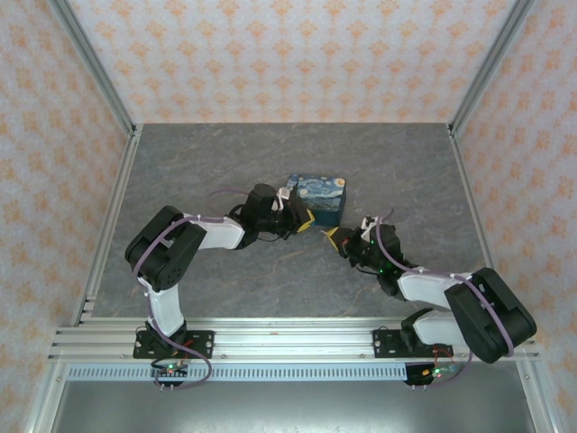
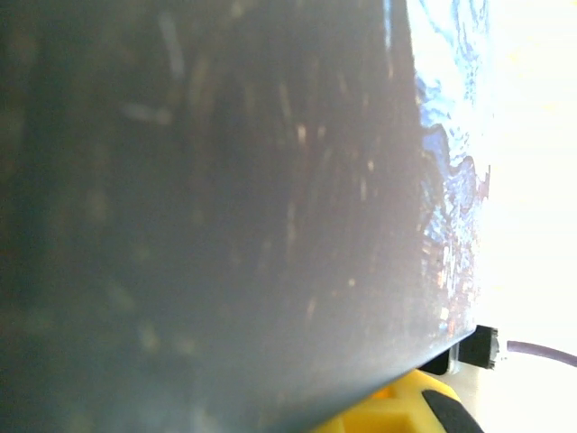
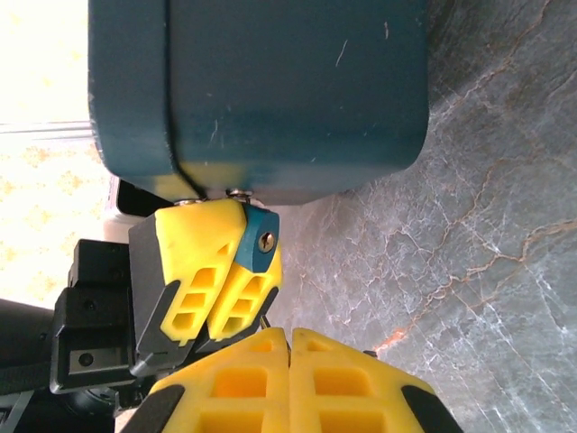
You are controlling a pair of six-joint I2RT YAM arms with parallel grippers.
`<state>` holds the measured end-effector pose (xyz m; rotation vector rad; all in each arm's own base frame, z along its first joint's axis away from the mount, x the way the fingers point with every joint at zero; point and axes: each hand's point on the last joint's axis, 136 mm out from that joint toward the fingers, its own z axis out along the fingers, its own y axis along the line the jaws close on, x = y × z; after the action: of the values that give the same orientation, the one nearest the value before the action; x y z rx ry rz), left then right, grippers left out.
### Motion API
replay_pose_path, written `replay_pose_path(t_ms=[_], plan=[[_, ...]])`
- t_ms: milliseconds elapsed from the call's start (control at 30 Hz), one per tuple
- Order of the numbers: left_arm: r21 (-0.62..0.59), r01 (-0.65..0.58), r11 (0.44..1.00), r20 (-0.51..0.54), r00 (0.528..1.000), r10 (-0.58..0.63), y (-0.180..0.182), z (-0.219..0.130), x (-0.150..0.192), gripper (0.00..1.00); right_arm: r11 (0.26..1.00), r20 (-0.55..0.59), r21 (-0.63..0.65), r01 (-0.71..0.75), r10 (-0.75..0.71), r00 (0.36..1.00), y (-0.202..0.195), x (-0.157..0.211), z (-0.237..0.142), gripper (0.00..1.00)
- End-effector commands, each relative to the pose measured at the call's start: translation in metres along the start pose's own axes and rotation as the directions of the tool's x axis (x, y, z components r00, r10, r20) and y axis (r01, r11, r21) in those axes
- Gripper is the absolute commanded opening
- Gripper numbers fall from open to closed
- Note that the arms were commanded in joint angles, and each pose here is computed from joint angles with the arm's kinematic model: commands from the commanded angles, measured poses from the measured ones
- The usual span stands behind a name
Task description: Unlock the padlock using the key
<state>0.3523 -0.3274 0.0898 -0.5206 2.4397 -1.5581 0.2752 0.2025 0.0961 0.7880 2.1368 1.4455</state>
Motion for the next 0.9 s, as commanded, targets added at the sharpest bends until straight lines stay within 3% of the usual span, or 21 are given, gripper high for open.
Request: replay_pose_path(t_ms=[0, 867], plan=[[0.077, 0.013, 0.997, 0.029, 0.999, -0.015, -0.027, -0.012, -0.003, 0.00, 0.998, 0.065, -0.053, -0.031, 0.034, 0.997, 0.018, -0.012, 0.003, 0.00], [0.077, 0.034, 0.996, 0.055, 0.998, -0.038, -0.033, -0.020, -0.004, 0.00, 0.994, 0.076, -0.073, -0.078, 0.084, 0.994, 0.028, -0.005, 0.012, 0.00]])
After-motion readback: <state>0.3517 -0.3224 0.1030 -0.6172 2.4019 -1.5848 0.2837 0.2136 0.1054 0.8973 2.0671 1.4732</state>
